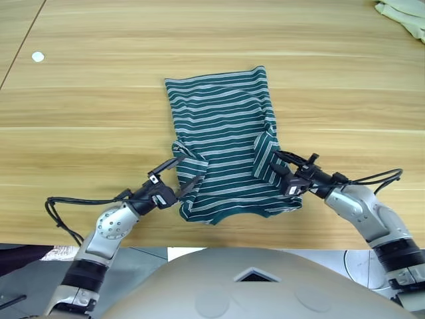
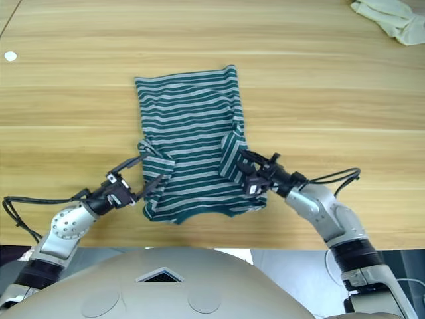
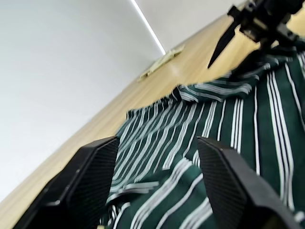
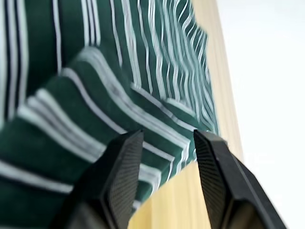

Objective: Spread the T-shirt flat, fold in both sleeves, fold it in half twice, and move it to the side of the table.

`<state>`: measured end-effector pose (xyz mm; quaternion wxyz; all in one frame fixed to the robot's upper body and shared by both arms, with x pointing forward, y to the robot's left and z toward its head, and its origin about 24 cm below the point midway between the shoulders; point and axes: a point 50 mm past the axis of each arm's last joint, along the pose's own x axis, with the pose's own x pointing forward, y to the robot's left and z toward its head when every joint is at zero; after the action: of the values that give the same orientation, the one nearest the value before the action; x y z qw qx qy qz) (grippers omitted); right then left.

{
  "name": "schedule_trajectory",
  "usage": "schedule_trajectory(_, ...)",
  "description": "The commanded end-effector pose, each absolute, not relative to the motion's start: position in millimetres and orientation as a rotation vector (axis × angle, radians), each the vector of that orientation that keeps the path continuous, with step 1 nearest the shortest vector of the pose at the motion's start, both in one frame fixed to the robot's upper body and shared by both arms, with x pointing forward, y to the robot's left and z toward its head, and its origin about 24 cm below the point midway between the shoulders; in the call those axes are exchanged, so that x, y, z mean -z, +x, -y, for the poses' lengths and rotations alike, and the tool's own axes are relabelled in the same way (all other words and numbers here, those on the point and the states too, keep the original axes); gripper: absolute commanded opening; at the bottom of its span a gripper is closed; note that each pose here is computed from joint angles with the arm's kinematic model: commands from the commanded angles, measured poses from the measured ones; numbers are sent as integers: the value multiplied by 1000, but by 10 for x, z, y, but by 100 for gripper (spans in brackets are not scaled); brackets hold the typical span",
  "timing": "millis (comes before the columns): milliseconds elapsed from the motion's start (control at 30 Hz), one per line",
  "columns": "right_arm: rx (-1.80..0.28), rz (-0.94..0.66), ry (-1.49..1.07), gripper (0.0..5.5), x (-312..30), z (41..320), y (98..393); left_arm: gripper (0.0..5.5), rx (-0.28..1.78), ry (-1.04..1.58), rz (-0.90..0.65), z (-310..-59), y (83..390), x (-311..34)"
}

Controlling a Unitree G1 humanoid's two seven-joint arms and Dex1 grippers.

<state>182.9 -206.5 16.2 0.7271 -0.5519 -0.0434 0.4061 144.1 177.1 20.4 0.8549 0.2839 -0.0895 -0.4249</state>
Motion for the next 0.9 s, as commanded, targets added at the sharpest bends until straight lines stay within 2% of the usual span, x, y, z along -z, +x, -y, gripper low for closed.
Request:
schedule_trajectory(33, -880, 32, -1236, 195, -139, 2248, 1779, 302, 982, 695, 29, -1933, 1298, -58)
schedule_trajectory(167, -709, 228, -986, 195, -736, 2370, 1708, 302, 941, 801, -43, -2304, 1188, -283)
schedule_trajectory(267, -639, 228, -1012, 195, -933, 2578, 1681, 302, 919, 920, -89, -2516, 1170, -465)
schedule_trajectory(367, -689, 131, -1094, 195, -798, 2651, 1637, 302, 985, 927, -96, -2443, 1146, -506)
schedule_trajectory(533, -899, -120, -1196, 195, -436, 2775, 1347, 302, 1275, 808, -204, -2124, 874, -239)
schedule_trajectory(667, -898, -162, -1219, 195, -358, 2847, 1316, 302, 1407, 786, -244, -2001, 798, -70)
schedule_trajectory(767, -893, -164, -1216, 195, -339, 2861, 1312, 302, 1434, 789, -236, -1951, 824, 1)
schedule_trajectory(900, -942, -195, -1208, 195, -300, 2869, 1233, 302, 1343, 875, -216, -2008, 1013, 51)
